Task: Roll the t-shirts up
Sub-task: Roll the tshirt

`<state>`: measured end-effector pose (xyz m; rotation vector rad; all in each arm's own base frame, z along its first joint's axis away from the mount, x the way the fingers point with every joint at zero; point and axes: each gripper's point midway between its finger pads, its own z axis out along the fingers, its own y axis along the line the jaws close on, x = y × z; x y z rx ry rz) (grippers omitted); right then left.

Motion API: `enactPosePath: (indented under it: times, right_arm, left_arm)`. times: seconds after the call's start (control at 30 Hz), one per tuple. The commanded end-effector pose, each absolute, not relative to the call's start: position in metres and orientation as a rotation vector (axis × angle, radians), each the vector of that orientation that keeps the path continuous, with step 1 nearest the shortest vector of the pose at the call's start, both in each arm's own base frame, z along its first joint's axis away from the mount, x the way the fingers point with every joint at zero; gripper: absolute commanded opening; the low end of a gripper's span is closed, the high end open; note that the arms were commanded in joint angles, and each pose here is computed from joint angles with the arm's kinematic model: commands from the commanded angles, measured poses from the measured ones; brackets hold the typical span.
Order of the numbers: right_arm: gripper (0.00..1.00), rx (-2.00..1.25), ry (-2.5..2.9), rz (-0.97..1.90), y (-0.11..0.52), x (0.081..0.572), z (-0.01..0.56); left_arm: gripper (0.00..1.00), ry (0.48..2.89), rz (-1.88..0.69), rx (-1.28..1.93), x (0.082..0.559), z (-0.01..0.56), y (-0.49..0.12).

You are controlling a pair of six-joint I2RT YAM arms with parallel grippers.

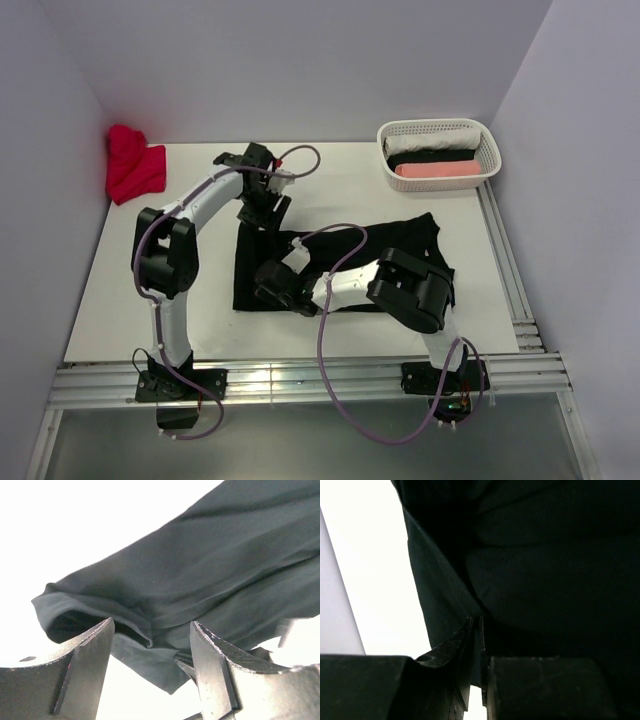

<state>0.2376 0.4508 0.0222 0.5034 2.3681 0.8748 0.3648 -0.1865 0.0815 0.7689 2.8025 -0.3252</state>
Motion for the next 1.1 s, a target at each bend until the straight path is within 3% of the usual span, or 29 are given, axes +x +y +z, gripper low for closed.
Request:
enactPosePath:
  times: [0.0,0.13,0.23,0.33,0.37,0.47,0.57,1.07]
  right_arm:
    - [0.15,0.506,2.410,0.864,0.446,0.223,0.015]
    - [0.13,0.512,2.411,0.875,0.447,0.223,0.015]
    - [0.13,0.510,2.409,0.875,0.448,0.223,0.016]
    - [0.13,0.510,2.417,0.871,0.448,0.222,0.014]
    - [0.13,0.508,2.417,0.872,0.449,0.222,0.014]
    - [0.12,0.509,2.418,0.875,0.449,0.222,0.013]
    - [0.12,0.509,2.424,0.875,0.451,0.222,0.013]
    - [0.10,0.522,2.430,0.865,0.445,0.219,0.010]
  left_arm:
    - [0.68,2.676,-0.464,0.759,0.377,0.135,-0.195]
    - [0.64,2.683,-0.513,0.694,0.387,0.146,-0.179]
    - [0.55,2.686,-0.557,0.651,0.390,0.150,-0.166]
    - [0.42,2.690,-0.573,0.594,0.393,0.150,-0.149]
    - [0.29,2.698,-0.575,0.584,0.392,0.147,-0.144]
    - [0.16,2.722,-0.586,0.548,0.391,0.136,-0.132]
    - [0.10,2.740,-0.588,0.535,0.392,0.123,-0.129]
    - [0.13,2.838,-0.655,0.453,0.412,0.042,-0.151]
